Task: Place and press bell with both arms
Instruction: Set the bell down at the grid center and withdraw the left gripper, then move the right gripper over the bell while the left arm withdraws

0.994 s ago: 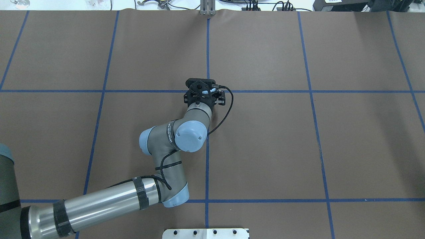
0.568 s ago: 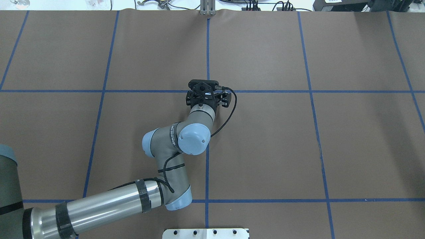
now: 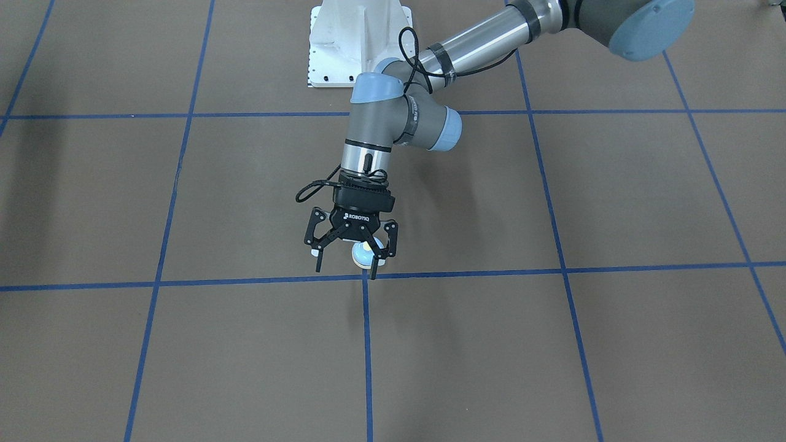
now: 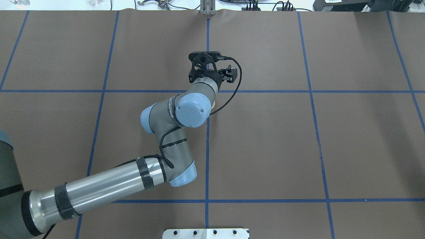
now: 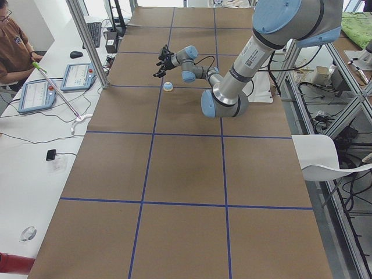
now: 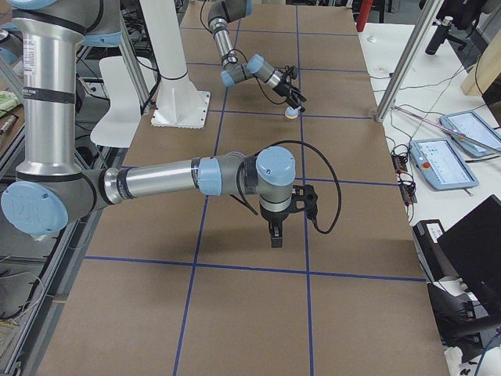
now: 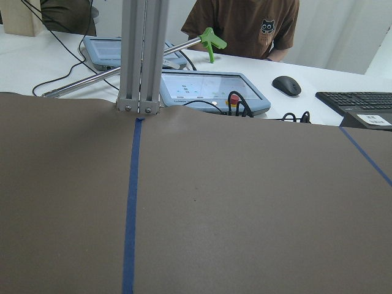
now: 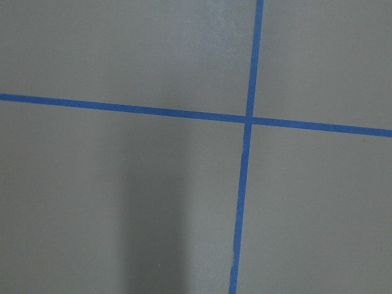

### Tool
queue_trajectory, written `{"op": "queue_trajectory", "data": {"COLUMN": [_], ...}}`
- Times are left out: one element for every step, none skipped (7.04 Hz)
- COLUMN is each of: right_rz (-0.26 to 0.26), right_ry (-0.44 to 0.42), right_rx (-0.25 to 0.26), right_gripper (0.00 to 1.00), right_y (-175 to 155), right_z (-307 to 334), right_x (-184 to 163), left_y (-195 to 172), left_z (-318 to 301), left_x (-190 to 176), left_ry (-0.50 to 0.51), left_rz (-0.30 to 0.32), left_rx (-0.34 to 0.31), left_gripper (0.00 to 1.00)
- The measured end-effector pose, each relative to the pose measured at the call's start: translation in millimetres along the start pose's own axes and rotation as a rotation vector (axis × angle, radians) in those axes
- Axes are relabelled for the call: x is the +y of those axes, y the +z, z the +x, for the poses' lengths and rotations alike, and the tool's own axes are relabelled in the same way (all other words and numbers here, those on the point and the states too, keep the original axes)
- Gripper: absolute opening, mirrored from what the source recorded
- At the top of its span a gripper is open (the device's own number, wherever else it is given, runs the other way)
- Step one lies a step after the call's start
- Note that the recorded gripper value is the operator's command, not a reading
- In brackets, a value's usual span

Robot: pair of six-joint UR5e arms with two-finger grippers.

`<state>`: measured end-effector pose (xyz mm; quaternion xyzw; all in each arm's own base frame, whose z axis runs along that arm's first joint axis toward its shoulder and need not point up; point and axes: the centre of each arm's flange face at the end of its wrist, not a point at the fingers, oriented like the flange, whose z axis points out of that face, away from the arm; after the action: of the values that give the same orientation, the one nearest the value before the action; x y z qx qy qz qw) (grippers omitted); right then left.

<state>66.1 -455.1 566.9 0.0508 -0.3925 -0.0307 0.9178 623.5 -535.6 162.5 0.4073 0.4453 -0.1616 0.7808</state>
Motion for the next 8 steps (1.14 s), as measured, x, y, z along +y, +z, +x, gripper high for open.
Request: {"op": "queue_trajectory", "data": {"right_rz": [-0.001, 0.015, 0.033, 0.032, 0.026, 0.009, -0.016, -0.033], "right_ry": [-0.002, -0.026, -0.072, -0.099, -0.091, -0.085, -0.087, -0.078], "right_rx": [-0.001, -0.005, -0.012, -0.020, -0.033, -0.049, -0.065, -0.078], "right_gripper": [1.00, 1.00, 1.00, 1.00, 1.00, 1.00, 1.00, 1.00], "right_y": [1.3, 0.7, 5.0, 16.2, 26.5, 41.0, 60.0, 75.3], "right_z": [-0.8, -5.9, -18.4, -44.7, -84.8, -136.6, -196.0, -255.6], "right_x": [-1.2, -5.6, -12.8, -29.4, -58.1, -88.4, -116.0, -138.1], "left_y": [11.6, 20.5, 25.6, 26.6, 22.3, 14.1, 2.5, -12.5], "left_z": [-22.3, -54.6, -95.8, -146.2, -194.9, -244.3, -296.4, -348.5], "left_x": [-27.5, -49.5, -66.1, -79.8, -88.3, -95.6, -106.4, -117.7], "left_ry": [0.002, 0.000, -0.005, -0.002, 0.017, 0.042, 0.064, 0.088], "left_rz": [-0.052, -0.114, -0.177, -0.243, -0.288, -0.323, -0.363, -0.399], "left_rx": [-0.027, -0.051, -0.066, -0.076, -0.087, -0.101, -0.111, -0.119], "left_gripper": [1.00, 1.00, 1.00, 1.00, 1.00, 1.00, 1.00, 1.00]}}
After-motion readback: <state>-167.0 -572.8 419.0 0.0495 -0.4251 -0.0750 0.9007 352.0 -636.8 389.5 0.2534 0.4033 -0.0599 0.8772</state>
